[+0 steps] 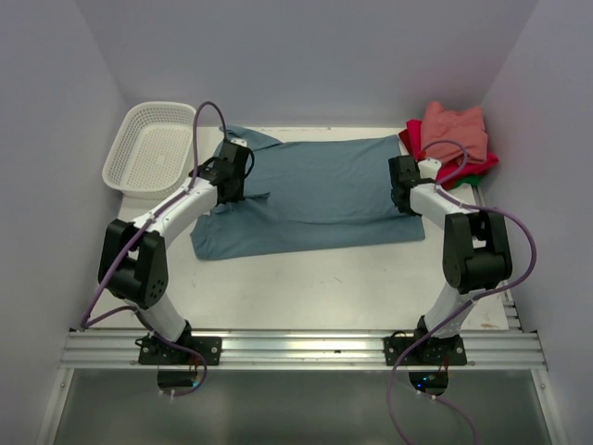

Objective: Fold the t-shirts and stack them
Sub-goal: Fold the tshirt

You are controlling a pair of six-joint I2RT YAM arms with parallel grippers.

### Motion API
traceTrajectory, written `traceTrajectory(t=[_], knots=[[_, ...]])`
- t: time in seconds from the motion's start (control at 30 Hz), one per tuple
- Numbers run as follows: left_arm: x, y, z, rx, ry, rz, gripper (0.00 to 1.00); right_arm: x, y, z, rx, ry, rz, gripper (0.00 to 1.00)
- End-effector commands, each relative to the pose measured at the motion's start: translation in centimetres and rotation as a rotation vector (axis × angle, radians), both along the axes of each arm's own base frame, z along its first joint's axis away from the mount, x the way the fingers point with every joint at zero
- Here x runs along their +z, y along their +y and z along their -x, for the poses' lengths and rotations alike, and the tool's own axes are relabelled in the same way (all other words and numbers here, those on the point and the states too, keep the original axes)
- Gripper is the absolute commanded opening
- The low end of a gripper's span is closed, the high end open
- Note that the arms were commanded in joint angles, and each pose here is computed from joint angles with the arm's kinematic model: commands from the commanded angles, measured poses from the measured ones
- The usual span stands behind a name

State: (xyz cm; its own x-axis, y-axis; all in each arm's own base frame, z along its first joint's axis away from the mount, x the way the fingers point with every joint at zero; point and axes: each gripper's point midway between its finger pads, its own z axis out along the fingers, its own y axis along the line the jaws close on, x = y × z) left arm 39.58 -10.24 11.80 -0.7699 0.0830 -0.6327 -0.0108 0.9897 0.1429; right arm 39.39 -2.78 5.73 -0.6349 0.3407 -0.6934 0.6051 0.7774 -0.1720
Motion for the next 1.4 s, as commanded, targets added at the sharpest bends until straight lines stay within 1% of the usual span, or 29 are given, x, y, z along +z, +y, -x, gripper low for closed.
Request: traceTrajectory(t=[0.0,0.13,0.17,0.2,0.23,0.27,0.33,0.4,0.47,0.5,0.53,0.6,0.63,0.67,0.7,0.73,0.77,0.8,0.83,0.87,0.9,0.93,1.0,1.03,1.17,1.27,1.3,1.37], knots=[[1.9,0.2,-2.6,0.023,-0.087,0.007,0.0,0.9,-0.6,-1.5,-0.045,-0.075,0.01,0.0],[1.5,0.0,-2.9,0.021,-0.082,0.014,0.0,1.1,-0.7,-1.8,-0.047,-0.084,0.009,0.0],[1.6,0.0,-3.1,0.022,-0.088,0.017,0.0,1.1,-0.6,-1.7,-0.044,-0.082,0.008,0.13],[1.7,0.0,-3.1,0.022,-0.091,0.018,0.07,1.3,-0.4,-1.7,-0.036,-0.087,0.0,0.42],[2.0,0.0,-3.1,0.026,-0.099,0.022,0.39,1.6,-0.3,-1.9,-0.032,-0.1,-0.01,0.75],[2.2,0.3,-3.1,0.045,-0.11,0.018,0.56,1.8,-0.3,-1.8,-0.022,-0.104,-0.009,0.99],[3.2,0.8,-2.8,0.066,-0.142,0.017,1.0,2.8,0.0,-1.6,-0.002,-0.138,-0.029,0.99],[4.8,1.3,-2.6,0.096,-0.189,0.024,1.0,3.9,0.2,-1.2,0.016,-0.174,-0.038,0.99],[5.4,1.4,-1.8,0.119,-0.193,0.047,1.0,4.4,0.8,-0.8,0.051,-0.185,-0.069,0.99],[6.6,1.4,-1.3,0.127,-0.213,0.073,1.0,3.9,1.0,0.0,0.068,-0.167,-0.081,0.99],[6.3,1.4,-0.5,0.132,-0.202,0.088,1.0,4.4,1.4,0.3,0.087,-0.18,-0.099,0.99],[6.7,0.6,0.8,0.135,-0.21,0.177,1.0,3.3,2.4,1.5,0.139,-0.137,-0.135,0.99],[5.4,0.4,1.8,0.129,-0.182,0.204,1.0,3.3,3.0,1.8,0.166,-0.134,-0.15,0.99],[4.9,-0.5,2.5,0.127,-0.163,0.27,1.0,2.8,3.8,2.2,0.214,-0.111,-0.179,0.99],[5.2,-0.9,3.2,0.13,-0.17,0.313,1.0,2.2,4.4,2.7,0.24,-0.086,-0.188,0.99],[3.2,-1.2,4.5,0.128,-0.128,0.336,1.0,1.7,4.6,3.3,0.253,-0.058,-0.192,0.99],[3.2,-3.2,4.5,0.077,-0.139,0.435,1.0,1.3,5.0,3.6,0.275,-0.038,-0.201,0.98],[2.9,-4.1,5.1,0.058,-0.14,0.477,0.98,0.9,5.6,4.0,0.301,-0.017,-0.229,0.92],[1.3,-4.6,5.7,0.05,-0.128,0.508,0.87,0.6,6.1,4.3,0.326,0.0,-0.252,0.77],[0.6,-5.5,6.3,0.037,-0.103,0.551,0.8,0.5,6.5,4.4,0.357,0.013,-0.263,0.09],[-0.5,-5.9,6.7,0.035,-0.076,0.558,0.73,0.3,6.9,4.6,0.364,0.02,-0.282,0.0],[-2.0,-6.0,7.4,0.039,-0.046,0.56,0.62,0.2,7.1,4.8,0.369,0.025,-0.296,0.0],[-3.4,-6.4,7.3,0.041,-0.034,0.561,0.52,0.1,7.4,5.0,0.383,0.023,-0.303,0.0],[-4.3,-6.2,7.5,0.048,-0.025,0.551,0.46,0.0,7.5,5.0,0.383,0.022,-0.304,0.0],[-6.2,-5.2,6.9,0.09,-0.057,0.511,0.43,-0.6,7.5,4.9,0.392,0.04,-0.299,0.0],[-7.9,-4.3,7.0,0.134,-0.055,0.473,0.43,-1.7,7.7,4.8,0.392,0.07,-0.304,0.0],[-8.9,-3.9,7.3,0.149,-0.036,0.455,0.43,-1.9,8.0,4.6,0.397,0.077,-0.31,0.0],[-9.0,-4.1,6.9,0.163,-0.05,0.468,0.43,-2.8,8.4,5.0,0.419,0.124,-0.312,0.0]])
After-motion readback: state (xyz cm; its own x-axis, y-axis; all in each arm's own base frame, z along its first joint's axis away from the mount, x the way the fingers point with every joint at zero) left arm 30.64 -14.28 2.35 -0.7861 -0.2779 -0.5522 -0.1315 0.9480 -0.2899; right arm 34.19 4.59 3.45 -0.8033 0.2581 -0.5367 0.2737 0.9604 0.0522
